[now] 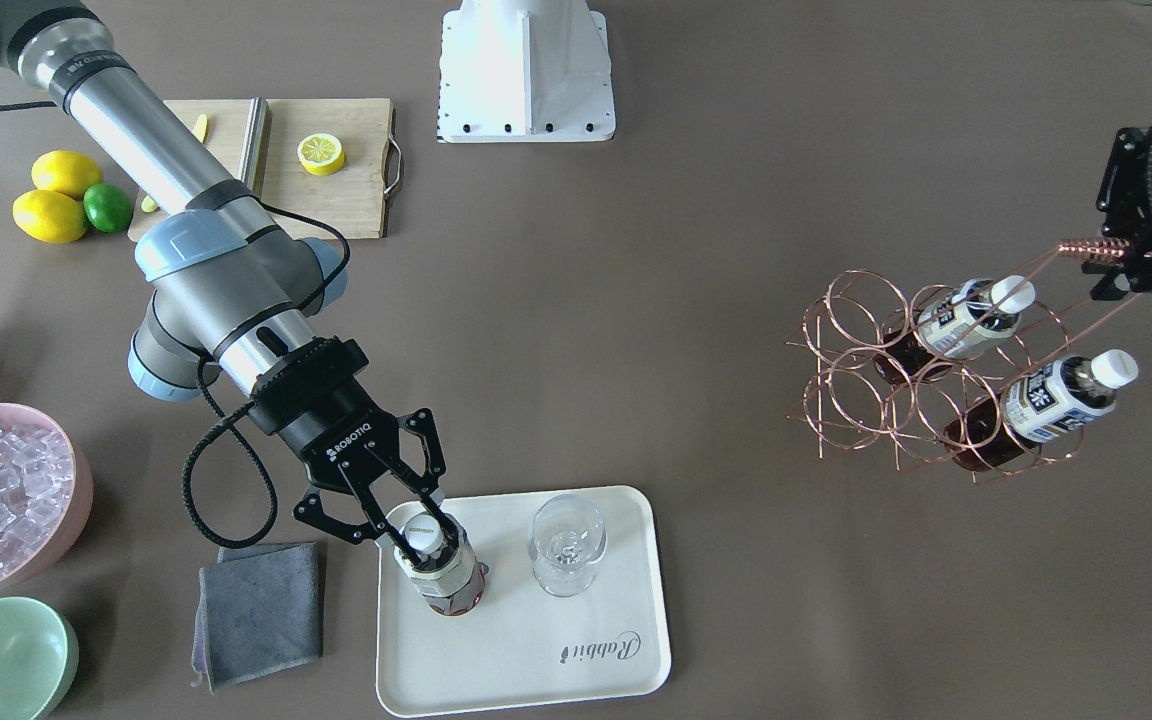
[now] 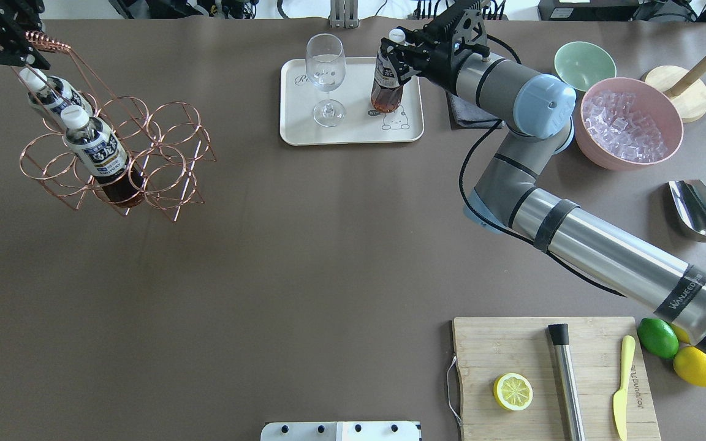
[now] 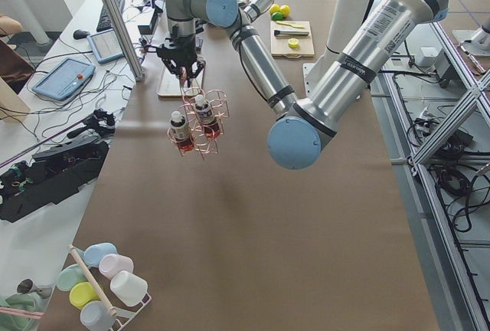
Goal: Take tea from basket to plate
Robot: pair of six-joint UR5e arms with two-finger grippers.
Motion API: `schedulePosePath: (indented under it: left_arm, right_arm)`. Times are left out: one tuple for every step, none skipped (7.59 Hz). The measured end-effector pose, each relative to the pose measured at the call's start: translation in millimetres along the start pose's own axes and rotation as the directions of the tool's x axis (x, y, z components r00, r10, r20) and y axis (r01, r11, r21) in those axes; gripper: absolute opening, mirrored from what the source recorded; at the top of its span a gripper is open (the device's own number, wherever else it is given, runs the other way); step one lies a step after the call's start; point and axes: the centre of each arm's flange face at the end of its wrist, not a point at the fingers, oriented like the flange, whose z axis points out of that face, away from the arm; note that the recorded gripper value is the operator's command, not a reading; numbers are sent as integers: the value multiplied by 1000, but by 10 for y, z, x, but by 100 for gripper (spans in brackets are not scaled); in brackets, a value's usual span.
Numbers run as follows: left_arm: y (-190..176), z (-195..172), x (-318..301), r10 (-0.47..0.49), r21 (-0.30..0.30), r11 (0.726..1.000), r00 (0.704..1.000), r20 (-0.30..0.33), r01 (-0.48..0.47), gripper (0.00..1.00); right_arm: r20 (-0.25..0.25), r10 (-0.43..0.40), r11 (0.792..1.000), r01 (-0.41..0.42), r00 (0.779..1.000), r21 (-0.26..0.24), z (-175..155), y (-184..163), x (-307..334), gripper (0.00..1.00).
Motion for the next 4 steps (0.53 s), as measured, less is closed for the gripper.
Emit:
schedulePosePath:
  left_arm:
    - [-380,100,150,-9,12,1000,1000,6,9,0]
    - [-743,215,337,-31,20,999,1000,-3,31,0]
    - [-1051,363,524,-49,24,998,999,-17,50,0]
    - [-1362,535,703,-69,26,997,997,-34,70,0]
  right_arm:
    - [1,0,1000,0,1000,0,-3,14,-12,100]
    - [2,1,1000,-1,1000,2,-5,9,-20,100]
    - [2,2,1000,-2,1000,2,-8,5,-15,100]
    - [4,2,1000,-2,1000,3,-11,-4,-13,100]
